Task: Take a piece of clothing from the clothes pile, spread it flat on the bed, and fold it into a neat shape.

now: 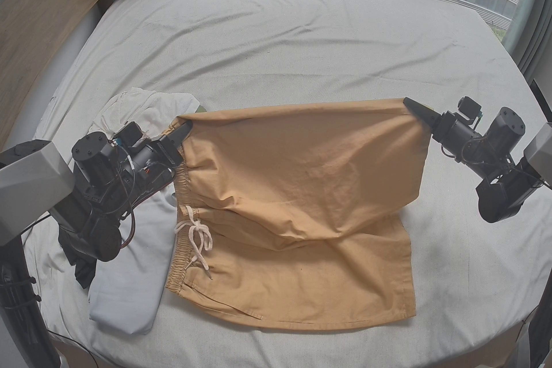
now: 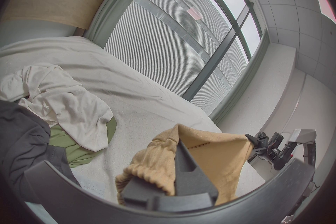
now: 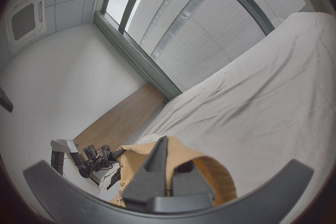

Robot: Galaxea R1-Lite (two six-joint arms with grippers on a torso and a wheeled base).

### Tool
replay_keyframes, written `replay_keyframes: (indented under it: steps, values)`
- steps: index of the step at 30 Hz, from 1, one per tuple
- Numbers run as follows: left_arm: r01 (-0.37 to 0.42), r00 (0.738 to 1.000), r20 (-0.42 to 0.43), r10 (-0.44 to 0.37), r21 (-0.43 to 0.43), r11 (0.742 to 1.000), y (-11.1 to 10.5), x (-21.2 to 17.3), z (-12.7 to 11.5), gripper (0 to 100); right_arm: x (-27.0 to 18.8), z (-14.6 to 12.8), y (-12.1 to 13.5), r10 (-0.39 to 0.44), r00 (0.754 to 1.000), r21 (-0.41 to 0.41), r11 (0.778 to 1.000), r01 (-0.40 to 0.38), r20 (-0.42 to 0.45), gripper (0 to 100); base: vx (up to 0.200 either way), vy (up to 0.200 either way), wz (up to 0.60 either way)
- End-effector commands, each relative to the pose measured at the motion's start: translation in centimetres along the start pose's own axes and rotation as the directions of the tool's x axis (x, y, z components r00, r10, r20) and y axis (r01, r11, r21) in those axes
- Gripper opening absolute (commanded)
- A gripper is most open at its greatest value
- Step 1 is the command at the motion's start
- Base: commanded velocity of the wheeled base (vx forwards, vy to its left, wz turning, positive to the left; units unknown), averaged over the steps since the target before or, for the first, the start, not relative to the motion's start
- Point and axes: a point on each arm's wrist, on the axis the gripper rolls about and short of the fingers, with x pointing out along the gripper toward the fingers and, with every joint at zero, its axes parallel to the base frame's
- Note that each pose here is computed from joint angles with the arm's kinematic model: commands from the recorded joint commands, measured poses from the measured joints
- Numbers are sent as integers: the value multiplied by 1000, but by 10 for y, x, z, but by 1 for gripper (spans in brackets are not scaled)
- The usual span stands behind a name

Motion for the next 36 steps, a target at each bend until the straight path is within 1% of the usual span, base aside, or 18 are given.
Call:
replay_keyframes:
  steps: [1, 6, 11, 12, 16, 18, 20, 23, 26, 31, 32, 36]
  values:
    - [-8, 1000, -5, 8, -24, 1000, 11, 10, -11, 0, 8, -12, -17, -11, 1000, 16, 1000, 11, -15, 0, 0, 0, 0]
    - [-12, 1000, 4, 12, -32, 999, 21, 19, -17, 0, 15, -14, -28, -8, 1000, 15, 1000, 8, -3, 0, 0, 0, 0]
    - [-7, 999, 30, 9, -69, 998, 25, 27, -15, 0, 17, -14, -33, -6, 1000, 16, 1000, 6, 4, 0, 0, 0, 0]
    - [-7, 999, 30, 9, -69, 998, 25, 27, -15, 100, 17, -14, -33, -6, 1000, 16, 1000, 6, 4, 100, 0, 0, 0]
    - [-12, 999, 31, 16, -114, 993, 27, 34, -13, 100, 16, -12, -43, -23, 999, 7, 1000, 23, 22, 100, 0, 0, 0]
    - [-23, 999, 23, 26, -124, 992, 27, 34, -13, 100, 15, -12, -43, -26, 999, 4, 1000, 26, 28, 100, 0, 0, 0]
    - [-69, 998, -3, 70, -143, 987, 31, 35, -16, 100, 13, -9, -42, -52, 997, 1, 999, 52, 52, 100, 0, 0, 0]
    - [-77, 997, -10, 77, -146, 986, 31, 34, -18, 100, 11, -10, -40, -61, 997, 4, 998, 61, 55, 100, 0, 0, 0]
    - [-85, 996, -18, 83, -148, 985, 31, 32, -19, 100, 4, -8, -32, -74, 996, 14, 997, 73, 46, 100, 0, 0, 0]
    - [-103, 994, -40, 98, -155, 983, 30, 24, -20, 100, -6, -8, -27, -95, 995, 23, 995, 94, 33, 100, 0, 0, 0]
    - [-128, 991, -45, 122, -154, 980, 34, 17, -17, 100, -11, -7, -21, -102, 994, 27, 995, 101, 26, 100, 0, 0, 0]
    - [-160, 987, -59, 152, -156, 975, 34, 1, -11, 100, -27, -6, -3, -120, 993, 30, 992, 120, 0, 100, 0, 0, 0]
